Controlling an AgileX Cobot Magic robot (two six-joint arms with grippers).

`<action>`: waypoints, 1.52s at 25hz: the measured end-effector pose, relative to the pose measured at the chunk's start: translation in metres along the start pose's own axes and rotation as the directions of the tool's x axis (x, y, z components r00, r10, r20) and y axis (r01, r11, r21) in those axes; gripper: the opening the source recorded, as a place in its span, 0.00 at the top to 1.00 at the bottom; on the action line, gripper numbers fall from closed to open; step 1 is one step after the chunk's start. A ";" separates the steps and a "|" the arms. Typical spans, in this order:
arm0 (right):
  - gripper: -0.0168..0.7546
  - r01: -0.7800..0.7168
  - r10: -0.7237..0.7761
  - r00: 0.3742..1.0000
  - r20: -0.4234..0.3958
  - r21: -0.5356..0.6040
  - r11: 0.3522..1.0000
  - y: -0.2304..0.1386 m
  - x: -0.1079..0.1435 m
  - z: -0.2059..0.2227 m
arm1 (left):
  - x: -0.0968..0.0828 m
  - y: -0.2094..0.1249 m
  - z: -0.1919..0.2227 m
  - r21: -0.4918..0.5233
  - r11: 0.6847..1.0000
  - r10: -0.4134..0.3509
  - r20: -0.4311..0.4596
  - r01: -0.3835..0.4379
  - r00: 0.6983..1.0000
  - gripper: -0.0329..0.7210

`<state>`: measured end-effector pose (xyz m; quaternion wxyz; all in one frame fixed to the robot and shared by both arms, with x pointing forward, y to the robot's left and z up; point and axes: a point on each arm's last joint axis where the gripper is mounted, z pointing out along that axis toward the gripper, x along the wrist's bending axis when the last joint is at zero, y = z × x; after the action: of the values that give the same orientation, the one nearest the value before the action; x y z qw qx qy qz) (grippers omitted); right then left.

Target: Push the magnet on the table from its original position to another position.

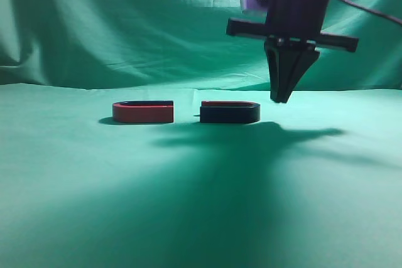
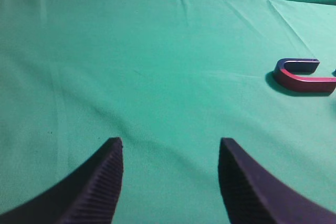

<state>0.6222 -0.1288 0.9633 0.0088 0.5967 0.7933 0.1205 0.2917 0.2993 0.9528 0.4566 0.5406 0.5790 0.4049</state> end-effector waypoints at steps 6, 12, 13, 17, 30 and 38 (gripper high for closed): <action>0.98 -0.001 0.001 1.000 0.005 0.038 0.999 0.017 0.004 0.021 | 0.000 0.000 0.000 0.000 1.000 0.000 0.000 0.000 1.000 0.46; 0.98 0.034 -0.034 0.999 -0.008 -0.011 0.999 0.020 0.025 0.022 | 0.000 0.000 0.000 0.000 1.000 0.000 0.000 0.000 1.000 0.46; 0.98 0.038 -0.038 0.999 -0.011 -0.019 0.999 0.020 0.028 0.022 | 0.000 0.000 0.000 0.000 1.000 0.000 0.000 0.000 1.000 0.46; 0.98 0.042 -0.043 0.999 -0.015 -0.038 0.998 0.023 0.031 0.022 | 0.000 0.000 0.000 0.000 1.000 0.000 0.000 0.000 1.000 0.46; 0.98 0.099 -0.098 0.995 0.011 -0.113 0.989 0.037 0.042 -0.094 | 0.000 0.000 0.000 0.000 1.000 0.000 0.000 0.000 1.000 0.46; 0.98 0.108 -0.106 0.994 0.022 -0.313 0.944 -0.021 0.039 -0.213 | 0.000 0.000 0.000 0.000 1.000 0.000 0.000 0.000 1.000 0.46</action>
<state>0.5572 -0.1361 1.1711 0.1119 0.5441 0.7952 0.2430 0.2917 0.2993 0.9528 0.4566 0.5406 0.5790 0.4049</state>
